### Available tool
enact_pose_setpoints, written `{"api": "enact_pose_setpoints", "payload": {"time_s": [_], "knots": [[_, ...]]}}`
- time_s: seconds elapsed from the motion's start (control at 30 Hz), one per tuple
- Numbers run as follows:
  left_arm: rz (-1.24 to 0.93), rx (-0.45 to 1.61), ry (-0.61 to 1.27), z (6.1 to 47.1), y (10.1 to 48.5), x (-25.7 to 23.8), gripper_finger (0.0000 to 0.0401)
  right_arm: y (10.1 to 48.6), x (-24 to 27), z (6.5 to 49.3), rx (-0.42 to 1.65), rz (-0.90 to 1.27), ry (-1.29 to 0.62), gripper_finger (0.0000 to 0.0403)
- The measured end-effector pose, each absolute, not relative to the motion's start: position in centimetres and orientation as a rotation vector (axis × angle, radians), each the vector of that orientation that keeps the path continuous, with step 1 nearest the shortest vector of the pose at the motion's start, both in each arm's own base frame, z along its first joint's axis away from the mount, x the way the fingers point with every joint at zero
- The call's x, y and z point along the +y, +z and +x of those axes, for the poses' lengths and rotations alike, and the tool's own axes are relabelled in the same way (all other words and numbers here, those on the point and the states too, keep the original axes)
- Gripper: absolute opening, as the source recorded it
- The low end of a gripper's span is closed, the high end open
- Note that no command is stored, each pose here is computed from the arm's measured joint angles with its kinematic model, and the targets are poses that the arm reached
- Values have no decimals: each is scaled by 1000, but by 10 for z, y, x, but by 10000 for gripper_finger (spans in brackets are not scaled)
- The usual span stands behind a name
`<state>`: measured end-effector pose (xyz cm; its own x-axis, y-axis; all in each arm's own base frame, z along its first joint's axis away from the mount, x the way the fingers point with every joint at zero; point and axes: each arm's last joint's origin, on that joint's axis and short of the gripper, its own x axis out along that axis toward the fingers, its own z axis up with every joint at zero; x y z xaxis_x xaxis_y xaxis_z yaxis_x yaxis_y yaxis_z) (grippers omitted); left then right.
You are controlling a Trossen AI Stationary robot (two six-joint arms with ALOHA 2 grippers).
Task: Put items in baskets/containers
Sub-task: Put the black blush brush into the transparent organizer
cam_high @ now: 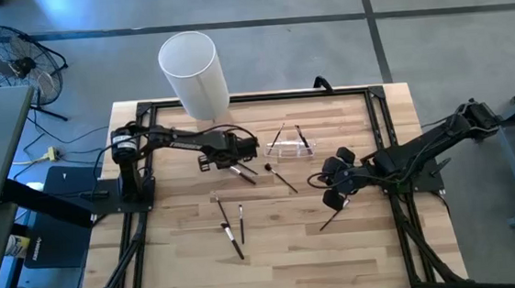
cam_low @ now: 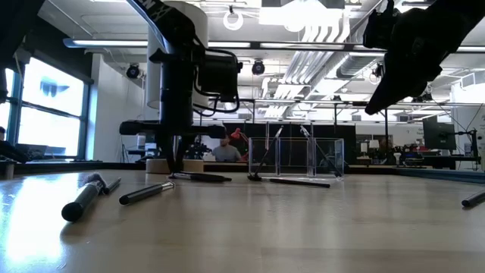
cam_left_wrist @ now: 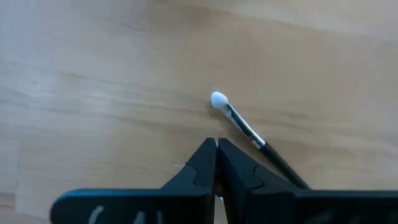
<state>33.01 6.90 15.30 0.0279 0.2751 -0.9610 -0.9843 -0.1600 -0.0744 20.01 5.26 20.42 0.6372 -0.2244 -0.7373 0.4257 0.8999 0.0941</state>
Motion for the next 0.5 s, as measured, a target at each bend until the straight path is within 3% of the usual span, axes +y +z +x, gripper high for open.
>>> {"api": "enact_pose_setpoints", "payload": {"time_s": [0.2,0.5], "knots": [[-1032,951,1341,329,160,54,3,204,53,200,795,273,-376,4],[-826,856,1259,323,190,14,1,204,53,200,796,269,-374,4]]}}
